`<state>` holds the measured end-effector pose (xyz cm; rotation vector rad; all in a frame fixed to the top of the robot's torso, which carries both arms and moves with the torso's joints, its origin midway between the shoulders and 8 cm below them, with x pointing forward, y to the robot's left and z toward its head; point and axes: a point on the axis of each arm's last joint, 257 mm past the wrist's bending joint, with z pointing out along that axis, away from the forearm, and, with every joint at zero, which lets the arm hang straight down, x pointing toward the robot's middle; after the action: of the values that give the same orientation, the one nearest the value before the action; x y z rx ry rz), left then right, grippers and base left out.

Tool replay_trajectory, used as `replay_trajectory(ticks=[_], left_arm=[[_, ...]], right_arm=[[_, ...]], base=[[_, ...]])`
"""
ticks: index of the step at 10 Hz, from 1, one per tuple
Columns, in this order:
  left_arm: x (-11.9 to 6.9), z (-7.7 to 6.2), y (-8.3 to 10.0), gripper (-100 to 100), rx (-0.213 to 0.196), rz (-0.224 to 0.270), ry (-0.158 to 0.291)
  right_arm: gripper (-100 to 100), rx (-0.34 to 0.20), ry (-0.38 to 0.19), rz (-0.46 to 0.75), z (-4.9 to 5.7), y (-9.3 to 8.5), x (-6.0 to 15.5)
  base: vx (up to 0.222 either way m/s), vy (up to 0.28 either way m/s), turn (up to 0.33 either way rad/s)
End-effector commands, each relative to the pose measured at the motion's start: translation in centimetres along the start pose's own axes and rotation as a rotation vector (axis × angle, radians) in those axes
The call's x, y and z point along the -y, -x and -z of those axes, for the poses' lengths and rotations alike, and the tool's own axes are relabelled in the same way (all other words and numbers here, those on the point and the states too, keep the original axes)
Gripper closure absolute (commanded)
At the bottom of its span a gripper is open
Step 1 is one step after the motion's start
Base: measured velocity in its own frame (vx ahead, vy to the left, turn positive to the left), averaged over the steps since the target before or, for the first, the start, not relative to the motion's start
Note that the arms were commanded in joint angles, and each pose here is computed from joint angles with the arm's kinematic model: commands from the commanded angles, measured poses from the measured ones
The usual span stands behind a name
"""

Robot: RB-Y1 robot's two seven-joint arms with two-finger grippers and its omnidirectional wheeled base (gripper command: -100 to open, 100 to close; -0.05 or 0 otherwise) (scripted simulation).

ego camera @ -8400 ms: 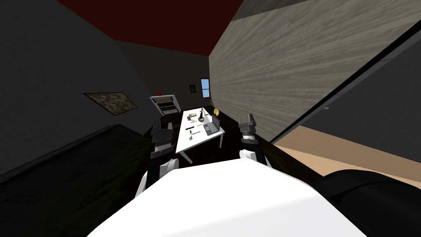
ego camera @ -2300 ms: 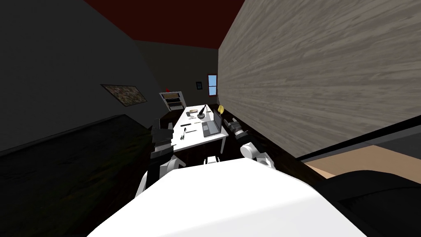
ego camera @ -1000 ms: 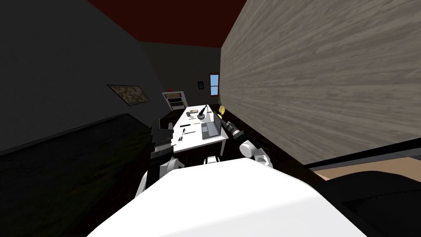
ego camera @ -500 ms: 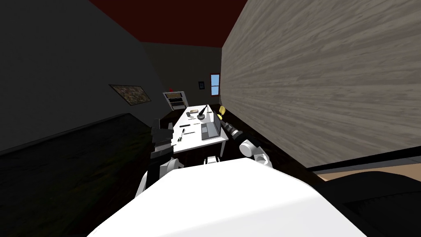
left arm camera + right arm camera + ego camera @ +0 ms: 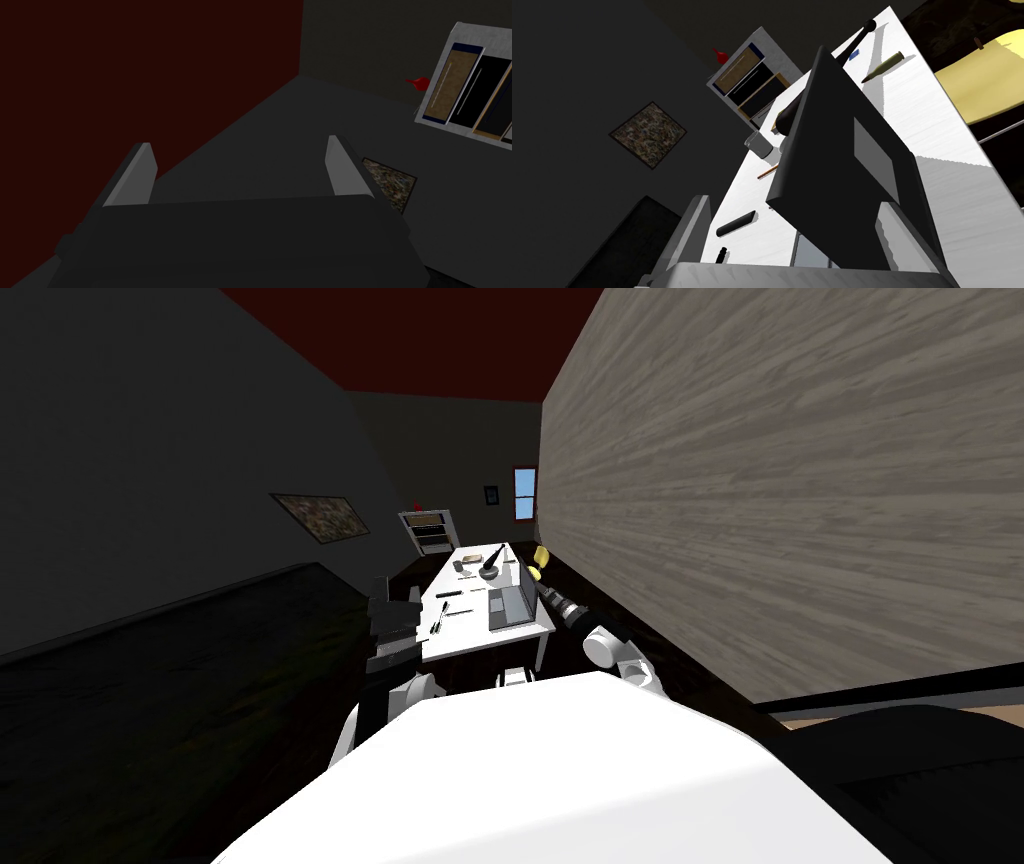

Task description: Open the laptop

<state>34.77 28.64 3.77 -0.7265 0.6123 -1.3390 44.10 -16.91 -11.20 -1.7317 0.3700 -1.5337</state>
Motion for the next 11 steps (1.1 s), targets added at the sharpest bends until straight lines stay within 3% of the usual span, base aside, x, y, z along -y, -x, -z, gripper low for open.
replay_trajectory(ticks=[1, 4, 7, 8, 11], left_arm=[[0.0, 0.0, 0.0, 0, 0.0, 0.0, 0.0], [0.0, 0.0, 0.0, 0, 0.0, 0.0, 0.0], [0.0, 0.0, 0.0, 0, 0.0, 0.0, 0.0], [0.0, 0.0, 0.0, 0, 0.0, 0.0, 0.0], [0.0, 0.0, 0.0, 0, 0.0, 0.0, 0.0]], right_arm=[[-100, 0.041, 0.003, -0.071, 0.0, 0.8, -0.1], [-100, 0.077, 0.009, -0.119, 0.0, 1.5, -0.3], [-100, 0.071, 0.007, -0.111, 0.0, 1.1, -0.2], [100, 0.071, 0.007, -0.112, 0.0, 1.1, -0.2], [100, 0.106, 0.037, 0.038, 0.1, 0.5, -1.2]], base=[[0.033, -0.029, 0.032], [0.036, -0.028, 0.02], [0.056, 0.026, -0.003], [0.009, 0.006, 0.002], [-0.02, 0.133, -0.022]])
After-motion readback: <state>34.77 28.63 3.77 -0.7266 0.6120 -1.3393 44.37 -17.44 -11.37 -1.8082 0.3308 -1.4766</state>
